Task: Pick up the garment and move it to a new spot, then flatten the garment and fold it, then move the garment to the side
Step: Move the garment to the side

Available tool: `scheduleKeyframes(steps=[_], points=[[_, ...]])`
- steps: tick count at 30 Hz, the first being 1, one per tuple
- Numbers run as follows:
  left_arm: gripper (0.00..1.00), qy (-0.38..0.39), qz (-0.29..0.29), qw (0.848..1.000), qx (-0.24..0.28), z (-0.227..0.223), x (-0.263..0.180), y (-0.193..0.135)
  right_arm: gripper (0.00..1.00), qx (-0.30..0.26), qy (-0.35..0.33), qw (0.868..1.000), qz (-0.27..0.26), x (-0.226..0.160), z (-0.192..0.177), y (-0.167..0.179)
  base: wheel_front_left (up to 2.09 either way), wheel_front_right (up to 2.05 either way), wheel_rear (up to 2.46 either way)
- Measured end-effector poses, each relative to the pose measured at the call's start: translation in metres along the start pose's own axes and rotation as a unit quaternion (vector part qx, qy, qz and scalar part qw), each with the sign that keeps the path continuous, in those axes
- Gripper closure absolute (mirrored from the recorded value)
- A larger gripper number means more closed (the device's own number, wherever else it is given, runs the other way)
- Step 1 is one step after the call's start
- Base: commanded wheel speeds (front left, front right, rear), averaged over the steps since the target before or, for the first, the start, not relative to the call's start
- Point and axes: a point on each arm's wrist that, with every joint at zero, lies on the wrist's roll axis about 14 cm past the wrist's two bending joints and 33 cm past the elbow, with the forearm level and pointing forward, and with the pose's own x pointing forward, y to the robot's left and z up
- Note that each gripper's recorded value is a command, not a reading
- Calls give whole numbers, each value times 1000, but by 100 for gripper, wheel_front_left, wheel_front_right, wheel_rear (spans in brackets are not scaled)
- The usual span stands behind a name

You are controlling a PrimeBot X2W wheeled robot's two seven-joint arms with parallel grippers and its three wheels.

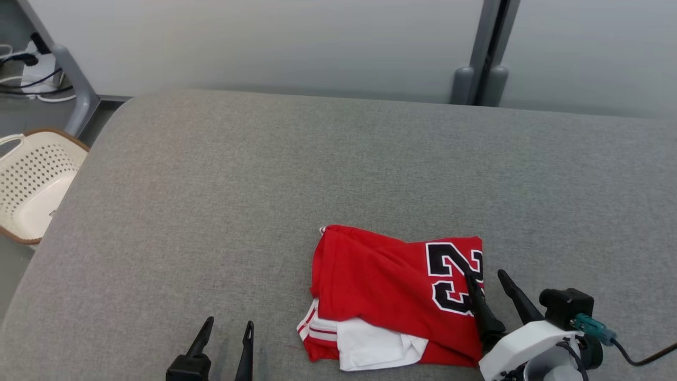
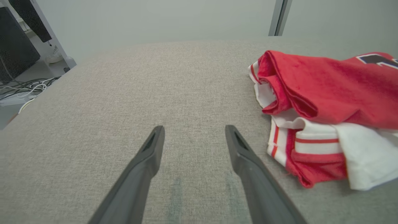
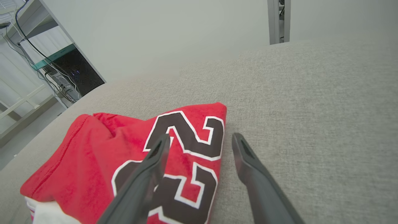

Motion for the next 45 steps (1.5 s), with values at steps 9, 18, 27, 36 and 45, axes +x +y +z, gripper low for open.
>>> scheduleKeyframes(steps=[9,18,27,36,45], points=[[0,12,17,1000,-6,-6,-4,8,0,-1,63,998,9,18,-34,3,0,0,0],[0,6,-3,1000,-4,-2,2,-4,100,1,89,996,1,10,-47,-1,0,0,0],[0,-6,-79,997,10,7,20,-45,100,8,45,997,-61,-16,-21,-39,0,0,0],[0,-33,-216,975,30,30,48,-134,100,25,-1,985,-171,-73,-2,-101,0,0,0],[0,-32,-342,938,45,29,49,-221,100,43,-39,962,-268,-137,7,-143,0,0,0]])
